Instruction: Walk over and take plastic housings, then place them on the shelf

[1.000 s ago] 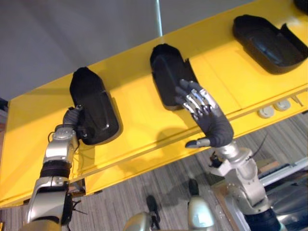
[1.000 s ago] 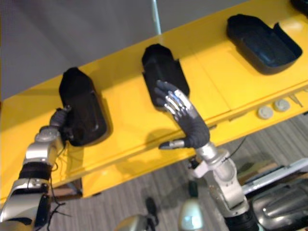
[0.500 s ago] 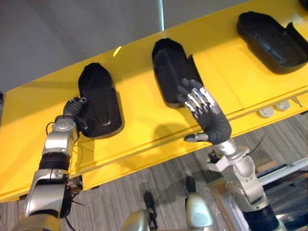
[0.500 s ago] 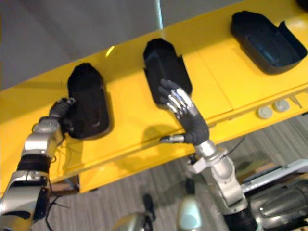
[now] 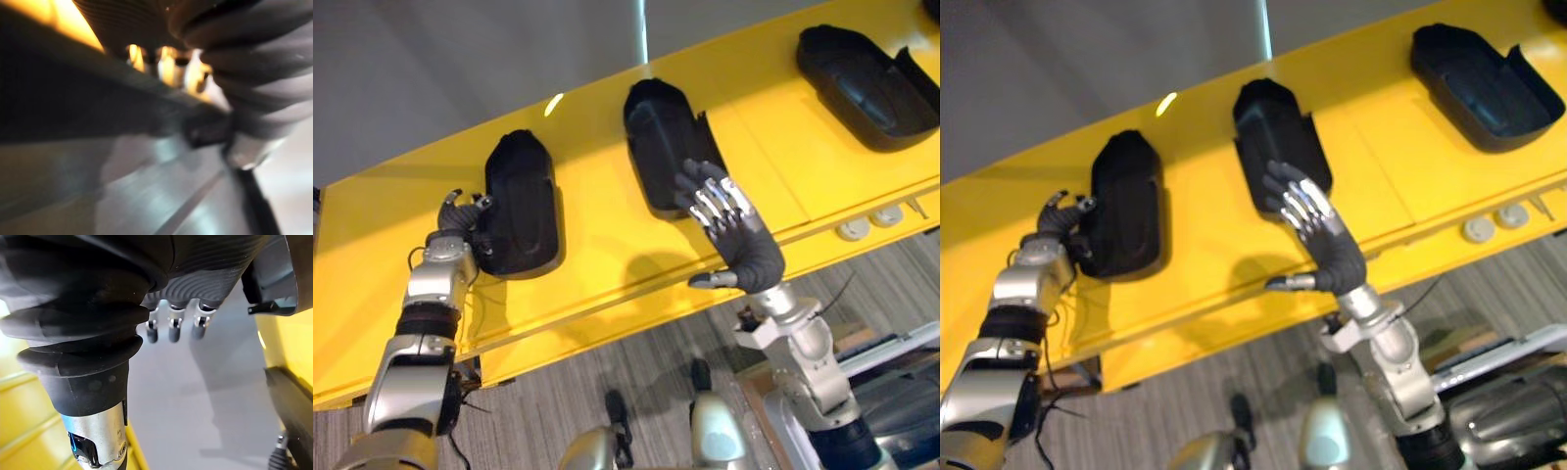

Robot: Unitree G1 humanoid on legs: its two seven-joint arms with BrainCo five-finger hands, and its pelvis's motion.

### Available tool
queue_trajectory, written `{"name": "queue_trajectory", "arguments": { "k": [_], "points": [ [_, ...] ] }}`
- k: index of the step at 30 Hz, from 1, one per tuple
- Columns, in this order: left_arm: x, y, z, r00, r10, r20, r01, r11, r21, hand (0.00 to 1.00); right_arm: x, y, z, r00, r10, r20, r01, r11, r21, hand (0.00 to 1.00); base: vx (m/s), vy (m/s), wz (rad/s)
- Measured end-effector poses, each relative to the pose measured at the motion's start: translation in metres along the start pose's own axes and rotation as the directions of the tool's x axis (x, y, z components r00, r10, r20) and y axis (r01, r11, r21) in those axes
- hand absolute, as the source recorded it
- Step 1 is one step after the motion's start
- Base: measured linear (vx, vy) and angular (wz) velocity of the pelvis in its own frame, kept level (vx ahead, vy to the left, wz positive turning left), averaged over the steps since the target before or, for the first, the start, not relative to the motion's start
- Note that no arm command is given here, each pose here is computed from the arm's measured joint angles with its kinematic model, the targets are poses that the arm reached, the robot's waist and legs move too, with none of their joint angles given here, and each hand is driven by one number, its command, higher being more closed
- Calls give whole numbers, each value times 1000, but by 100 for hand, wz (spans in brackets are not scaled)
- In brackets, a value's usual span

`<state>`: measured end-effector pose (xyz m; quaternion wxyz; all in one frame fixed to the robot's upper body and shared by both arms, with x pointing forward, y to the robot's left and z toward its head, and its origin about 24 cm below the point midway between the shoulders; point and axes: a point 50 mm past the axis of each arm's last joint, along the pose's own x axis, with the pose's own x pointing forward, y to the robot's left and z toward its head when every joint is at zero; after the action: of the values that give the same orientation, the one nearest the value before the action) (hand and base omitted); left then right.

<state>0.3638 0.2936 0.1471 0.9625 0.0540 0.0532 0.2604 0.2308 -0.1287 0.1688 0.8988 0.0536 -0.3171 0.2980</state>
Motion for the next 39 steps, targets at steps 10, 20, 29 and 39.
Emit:
{"name": "queue_trajectory", "arguments": {
  "k": [10,20,29,39],
  "points": [
    [-55,52,114,753,284,593,-65,930,-363,0,-5,2,-6,997,-80,19,80,996,-31,0,15,1,9],
    [-168,67,9,712,373,595,-35,865,-500,0,40,36,-2,993,-1,119,13,995,-103,0,15,-15,39],
    [-199,63,-46,832,361,421,-140,871,-471,0,89,68,-23,999,10,46,-8,999,-43,0,4,-14,33],
    [-216,34,-15,753,295,588,117,820,-560,0,100,132,-103,931,10,-366,113,943,312,0,-2,-3,9]
  ]
}}
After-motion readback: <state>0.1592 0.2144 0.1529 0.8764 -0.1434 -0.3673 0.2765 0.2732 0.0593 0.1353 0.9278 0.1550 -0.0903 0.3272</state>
